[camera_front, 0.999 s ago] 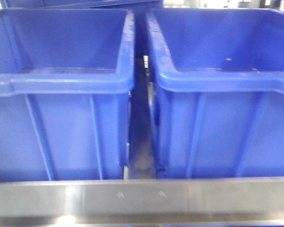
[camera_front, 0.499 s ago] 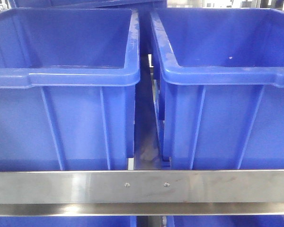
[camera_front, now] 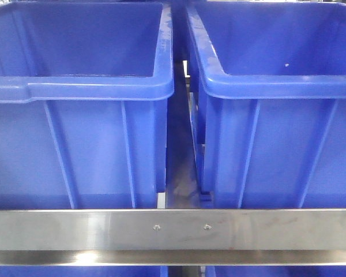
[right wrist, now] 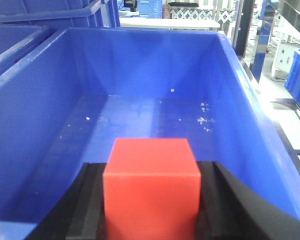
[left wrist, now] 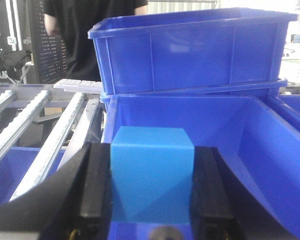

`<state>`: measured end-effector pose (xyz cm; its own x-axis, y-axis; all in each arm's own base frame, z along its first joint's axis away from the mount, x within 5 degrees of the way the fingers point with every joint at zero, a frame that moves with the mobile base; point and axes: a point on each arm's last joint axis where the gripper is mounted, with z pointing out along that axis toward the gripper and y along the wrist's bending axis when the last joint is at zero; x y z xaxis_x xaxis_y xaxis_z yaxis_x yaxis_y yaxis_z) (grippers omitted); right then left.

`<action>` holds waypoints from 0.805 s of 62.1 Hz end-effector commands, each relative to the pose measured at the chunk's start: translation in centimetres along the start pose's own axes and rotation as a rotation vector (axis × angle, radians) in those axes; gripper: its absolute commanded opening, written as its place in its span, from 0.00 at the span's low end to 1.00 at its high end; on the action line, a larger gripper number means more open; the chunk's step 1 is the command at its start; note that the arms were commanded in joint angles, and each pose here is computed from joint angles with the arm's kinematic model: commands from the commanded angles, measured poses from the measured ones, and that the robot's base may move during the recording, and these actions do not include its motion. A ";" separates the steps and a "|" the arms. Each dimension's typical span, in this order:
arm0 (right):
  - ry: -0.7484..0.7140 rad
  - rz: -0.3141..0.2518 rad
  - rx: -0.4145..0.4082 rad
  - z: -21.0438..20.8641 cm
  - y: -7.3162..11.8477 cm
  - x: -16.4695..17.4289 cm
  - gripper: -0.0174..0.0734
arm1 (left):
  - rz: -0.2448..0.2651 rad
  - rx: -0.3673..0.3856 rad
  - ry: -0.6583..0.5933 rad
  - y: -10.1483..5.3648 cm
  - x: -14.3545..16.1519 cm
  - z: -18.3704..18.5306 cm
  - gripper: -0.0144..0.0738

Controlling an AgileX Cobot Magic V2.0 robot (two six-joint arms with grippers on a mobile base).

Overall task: Sort and place red and blue blocks on shelf
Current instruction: 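Position each held cube above its own blue bin, then open both grippers to drop the cubes into the bins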

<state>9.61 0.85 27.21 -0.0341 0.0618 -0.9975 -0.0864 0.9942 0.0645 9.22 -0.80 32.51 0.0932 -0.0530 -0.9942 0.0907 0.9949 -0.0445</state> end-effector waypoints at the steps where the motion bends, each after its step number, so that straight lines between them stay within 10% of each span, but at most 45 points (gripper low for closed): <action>1: -0.122 -0.007 0.006 -0.1 0.0 -1.8 0.25 | -0.003 -0.008 -0.102 0.0 -1.7 0.1 0.30; 50: -0.122 -0.007 0.006 -0.1 0.0 -1.8 0.25 | -0.003 -0.008 -0.102 0.0 -1.7 0.1 0.30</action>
<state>9.61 0.85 27.21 -0.0341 0.0618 -0.9975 -0.0864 0.9942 0.0645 9.22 -0.80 32.51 0.0932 -0.0530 -0.9942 0.0907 0.9949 -0.0445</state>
